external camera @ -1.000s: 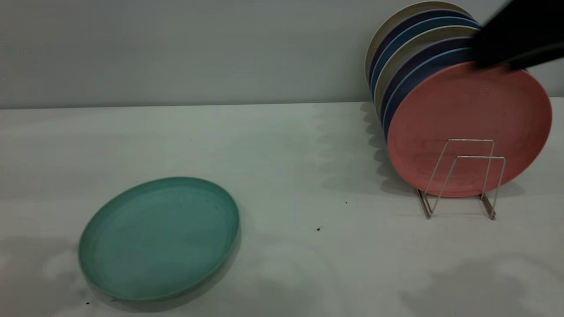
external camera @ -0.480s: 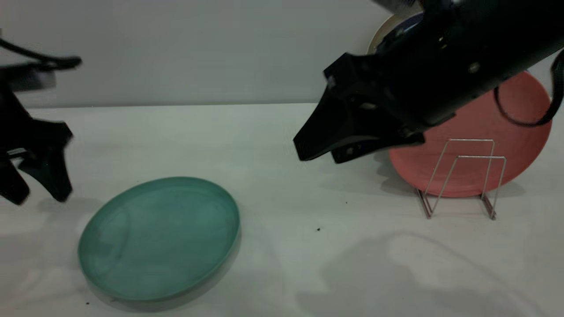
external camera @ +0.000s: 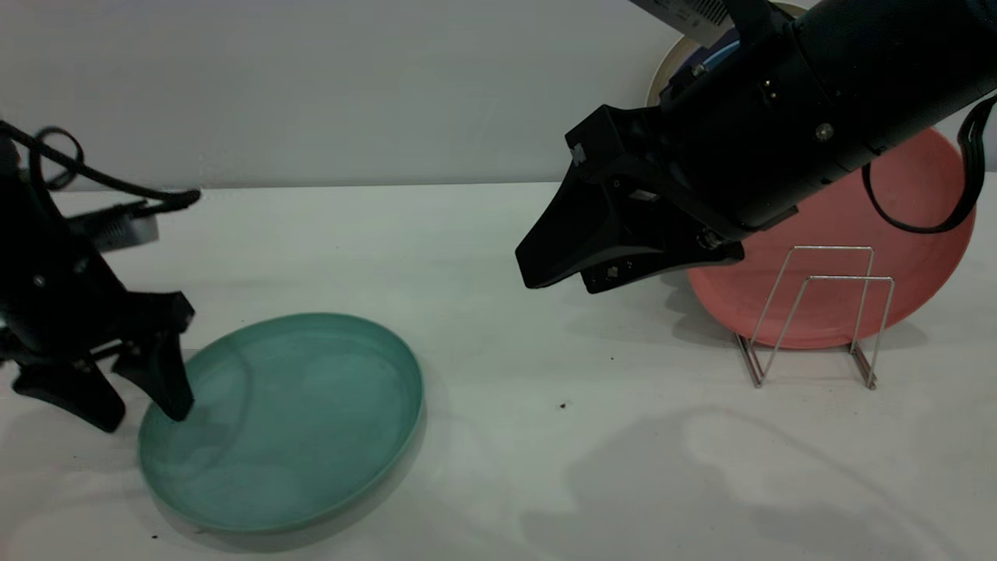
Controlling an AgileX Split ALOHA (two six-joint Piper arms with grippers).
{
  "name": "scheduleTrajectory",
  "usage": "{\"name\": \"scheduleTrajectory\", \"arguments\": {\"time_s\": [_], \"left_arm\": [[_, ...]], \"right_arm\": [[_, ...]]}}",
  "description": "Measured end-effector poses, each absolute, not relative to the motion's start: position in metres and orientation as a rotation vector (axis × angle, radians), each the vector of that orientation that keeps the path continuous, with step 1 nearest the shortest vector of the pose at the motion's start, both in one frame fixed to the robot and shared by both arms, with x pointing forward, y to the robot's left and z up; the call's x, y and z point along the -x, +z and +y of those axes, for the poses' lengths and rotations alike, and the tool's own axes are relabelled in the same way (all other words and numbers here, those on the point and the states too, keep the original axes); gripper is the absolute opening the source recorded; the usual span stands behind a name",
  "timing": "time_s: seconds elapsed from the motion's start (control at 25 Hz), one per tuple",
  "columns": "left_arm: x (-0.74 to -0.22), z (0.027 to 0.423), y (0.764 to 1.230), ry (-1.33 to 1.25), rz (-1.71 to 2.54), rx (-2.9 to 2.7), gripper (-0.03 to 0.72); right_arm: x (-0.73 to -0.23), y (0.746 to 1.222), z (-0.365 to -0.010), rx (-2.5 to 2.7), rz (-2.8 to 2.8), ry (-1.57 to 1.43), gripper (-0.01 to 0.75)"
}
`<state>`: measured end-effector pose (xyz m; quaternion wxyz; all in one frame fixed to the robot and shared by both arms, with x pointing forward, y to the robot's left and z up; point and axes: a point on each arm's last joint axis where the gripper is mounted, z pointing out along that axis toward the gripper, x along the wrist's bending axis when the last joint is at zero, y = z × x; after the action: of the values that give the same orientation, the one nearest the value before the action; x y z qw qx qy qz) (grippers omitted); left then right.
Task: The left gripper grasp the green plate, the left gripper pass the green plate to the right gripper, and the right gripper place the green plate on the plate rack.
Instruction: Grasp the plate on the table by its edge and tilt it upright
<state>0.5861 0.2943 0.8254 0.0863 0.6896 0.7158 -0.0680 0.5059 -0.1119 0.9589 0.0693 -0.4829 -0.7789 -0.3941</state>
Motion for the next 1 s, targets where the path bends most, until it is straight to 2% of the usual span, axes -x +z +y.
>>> {"name": "scheduleTrajectory", "arguments": {"time_s": [0.16,0.28,0.4,0.6,0.64,0.84,1.0], "left_arm": [[-0.586,0.292,0.814,-0.243,2.159,-2.014,0.585],[-0.584,0.291,0.807,-0.27,2.171,-2.007,0.539],[-0.584,0.291,0.804,-0.275,2.175,-2.005,0.424],[-0.585,0.291,0.8,-0.292,2.191,-1.981,0.121],[-0.585,0.29,0.8,-0.294,2.195,-1.969,0.083],[-0.589,0.288,0.805,-0.335,2.141,-2.006,0.05],[-0.593,0.283,0.817,-0.399,2.012,-2.059,0.029]], "right_arm": [[-0.506,0.959,-0.112,1.454,-2.345,-1.186,0.471],[-0.506,0.959,-0.112,1.454,-2.345,-1.186,0.471],[-0.506,0.959,-0.112,1.454,-2.345,-1.186,0.471],[-0.507,0.957,-0.111,1.465,-2.331,-1.183,0.471],[-0.507,0.956,-0.111,1.472,-2.325,-1.18,0.471],[-0.512,0.948,-0.111,1.555,-2.24,-1.142,0.471],[-0.53,0.935,-0.125,1.655,-2.145,-1.101,0.471]]}}
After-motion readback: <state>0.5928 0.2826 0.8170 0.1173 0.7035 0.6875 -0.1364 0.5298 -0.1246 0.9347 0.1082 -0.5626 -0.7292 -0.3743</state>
